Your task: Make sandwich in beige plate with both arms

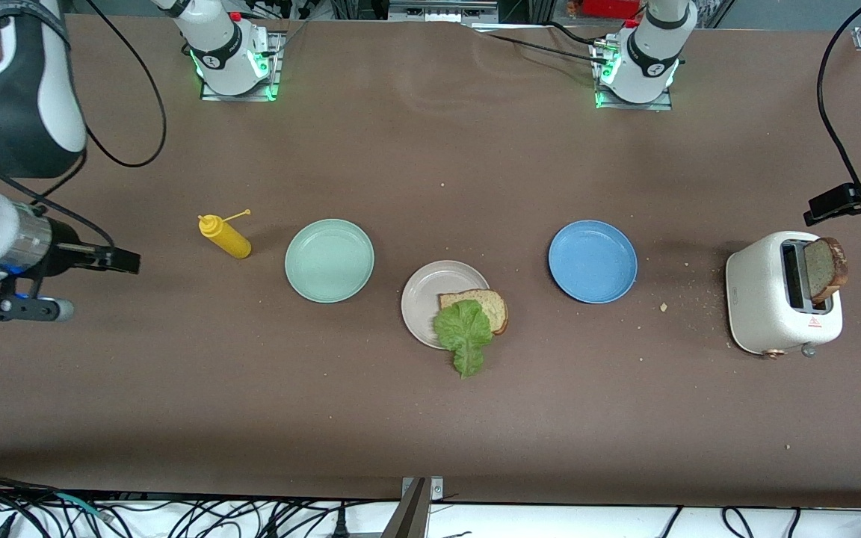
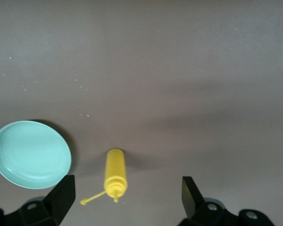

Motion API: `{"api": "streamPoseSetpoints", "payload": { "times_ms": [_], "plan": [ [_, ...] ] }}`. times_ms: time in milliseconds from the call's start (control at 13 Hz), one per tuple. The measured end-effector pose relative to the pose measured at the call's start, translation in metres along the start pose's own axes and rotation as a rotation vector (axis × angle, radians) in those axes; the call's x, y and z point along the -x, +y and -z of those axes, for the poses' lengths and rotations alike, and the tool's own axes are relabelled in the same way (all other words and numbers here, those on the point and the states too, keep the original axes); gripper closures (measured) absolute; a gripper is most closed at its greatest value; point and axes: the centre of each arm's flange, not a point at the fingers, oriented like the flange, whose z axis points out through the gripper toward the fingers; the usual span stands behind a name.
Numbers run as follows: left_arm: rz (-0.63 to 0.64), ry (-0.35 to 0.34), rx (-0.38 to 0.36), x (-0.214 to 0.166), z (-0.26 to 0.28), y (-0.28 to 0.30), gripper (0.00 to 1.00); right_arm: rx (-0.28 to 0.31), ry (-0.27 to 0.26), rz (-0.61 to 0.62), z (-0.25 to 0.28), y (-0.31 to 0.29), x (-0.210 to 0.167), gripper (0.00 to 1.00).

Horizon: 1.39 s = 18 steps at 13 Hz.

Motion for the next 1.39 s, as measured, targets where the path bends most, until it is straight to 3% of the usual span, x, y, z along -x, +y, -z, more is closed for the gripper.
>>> {"api": "streamPoseSetpoints", "payload": {
  "times_ms": [231,848,1387],
  "plan": [
    [0.000,0.000,0.000,0.000,0.000,0.000,0.00,-0.048,0.065,0.000,-0.009,-0.001,0.009,0.00],
    [0.014,0.001,0.001,0.000,0.000,-0.012,0.00,-0.046,0.065,-0.004,-0.007,0.008,0.023,0.00],
    [-0.077,0.021,-0.004,-0.025,-0.054,-0.101,0.00,-0.040,0.042,-0.008,-0.010,0.023,0.024,0.00]
  ]
}}
